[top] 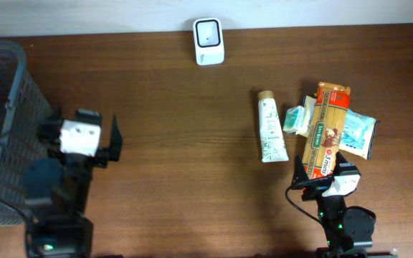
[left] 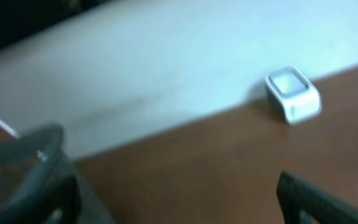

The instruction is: Scan the item barcode

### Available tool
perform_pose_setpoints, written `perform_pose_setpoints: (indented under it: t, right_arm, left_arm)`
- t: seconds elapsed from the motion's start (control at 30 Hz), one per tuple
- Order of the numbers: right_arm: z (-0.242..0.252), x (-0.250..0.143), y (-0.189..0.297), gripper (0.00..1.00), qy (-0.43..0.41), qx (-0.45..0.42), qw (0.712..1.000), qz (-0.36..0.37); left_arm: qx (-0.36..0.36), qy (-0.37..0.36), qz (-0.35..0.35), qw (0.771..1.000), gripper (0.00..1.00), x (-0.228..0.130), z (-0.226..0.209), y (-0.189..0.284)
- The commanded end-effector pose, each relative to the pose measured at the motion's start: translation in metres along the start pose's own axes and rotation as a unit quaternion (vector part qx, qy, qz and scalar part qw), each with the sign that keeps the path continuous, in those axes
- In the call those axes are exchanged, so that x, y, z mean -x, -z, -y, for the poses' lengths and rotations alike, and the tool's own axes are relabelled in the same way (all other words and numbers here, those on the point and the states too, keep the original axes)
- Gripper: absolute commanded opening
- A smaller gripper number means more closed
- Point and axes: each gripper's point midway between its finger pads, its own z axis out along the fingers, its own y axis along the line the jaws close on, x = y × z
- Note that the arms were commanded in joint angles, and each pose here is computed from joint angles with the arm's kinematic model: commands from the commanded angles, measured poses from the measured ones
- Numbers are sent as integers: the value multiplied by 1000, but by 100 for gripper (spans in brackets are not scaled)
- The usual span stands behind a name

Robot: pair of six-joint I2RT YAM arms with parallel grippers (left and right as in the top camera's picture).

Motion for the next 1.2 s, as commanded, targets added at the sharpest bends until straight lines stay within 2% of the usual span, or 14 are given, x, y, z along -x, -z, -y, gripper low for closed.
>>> perform_pose_setpoints:
  t: [0.0, 0.17, 0.33, 0.53, 1.17]
  right_arm:
    - [3, -2, 0, 99, 0, -8, 1000, 0]
    - [3, -2, 0, 99, 0, -8, 1000, 0]
    - [3, -2, 0, 99, 0, -8, 1000, 0]
    - [3, -2, 0, 99, 0, -8, 1000, 0]
    - [3, -2, 0, 99, 0, -8, 1000, 0]
  left_arm:
    - [6, 31, 54, 998, 99, -33, 19, 9]
    - [30, 28, 88, 995, 99, -84, 34, 24]
    - [43, 12, 108, 993, 99, -114, 44, 34]
    - [27, 18, 24, 999, 99, -158, 55, 32]
    - [27, 18, 25, 999, 99, -157, 55, 32]
